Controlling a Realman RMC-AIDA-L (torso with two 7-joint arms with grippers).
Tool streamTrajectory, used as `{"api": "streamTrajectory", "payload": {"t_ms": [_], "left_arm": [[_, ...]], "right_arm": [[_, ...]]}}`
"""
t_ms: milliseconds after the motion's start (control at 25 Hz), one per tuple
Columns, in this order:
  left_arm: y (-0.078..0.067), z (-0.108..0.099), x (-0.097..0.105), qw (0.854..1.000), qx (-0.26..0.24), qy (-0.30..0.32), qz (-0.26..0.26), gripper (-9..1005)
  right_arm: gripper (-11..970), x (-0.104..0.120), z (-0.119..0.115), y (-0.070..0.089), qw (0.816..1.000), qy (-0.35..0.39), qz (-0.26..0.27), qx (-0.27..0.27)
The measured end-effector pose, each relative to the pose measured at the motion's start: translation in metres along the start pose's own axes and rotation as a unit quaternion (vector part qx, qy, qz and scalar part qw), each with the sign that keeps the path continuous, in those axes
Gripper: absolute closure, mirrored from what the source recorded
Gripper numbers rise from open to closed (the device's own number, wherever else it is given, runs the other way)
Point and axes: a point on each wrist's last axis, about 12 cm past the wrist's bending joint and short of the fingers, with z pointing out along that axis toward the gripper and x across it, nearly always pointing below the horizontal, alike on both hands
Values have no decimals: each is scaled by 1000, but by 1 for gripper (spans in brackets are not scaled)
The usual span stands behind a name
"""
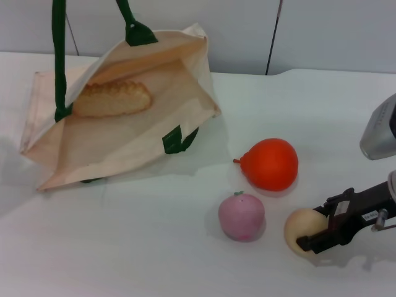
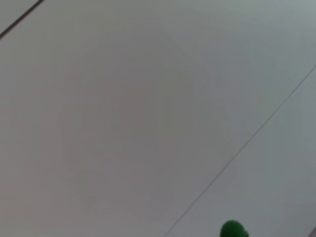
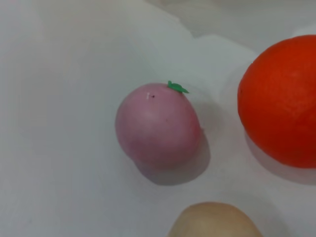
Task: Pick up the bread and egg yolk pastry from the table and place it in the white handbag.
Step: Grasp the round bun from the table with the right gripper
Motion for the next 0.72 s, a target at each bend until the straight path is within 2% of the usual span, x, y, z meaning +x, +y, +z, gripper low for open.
{"api": "streamTrajectory", "payload": {"t_ms": [80, 320, 720], "left_arm": [[1, 0, 0, 1000, -2, -1, -1, 773], [1, -1, 1, 1000, -4, -1, -1, 771], [2, 0, 3, 1000, -7, 9, -10, 767]], "right_arm": [[71, 0, -1, 1, 1000, 0, -1, -2], [249, 0, -1, 1, 1000, 6, -3, -9], [350, 0, -2, 3, 1000, 7, -19, -17]]}}
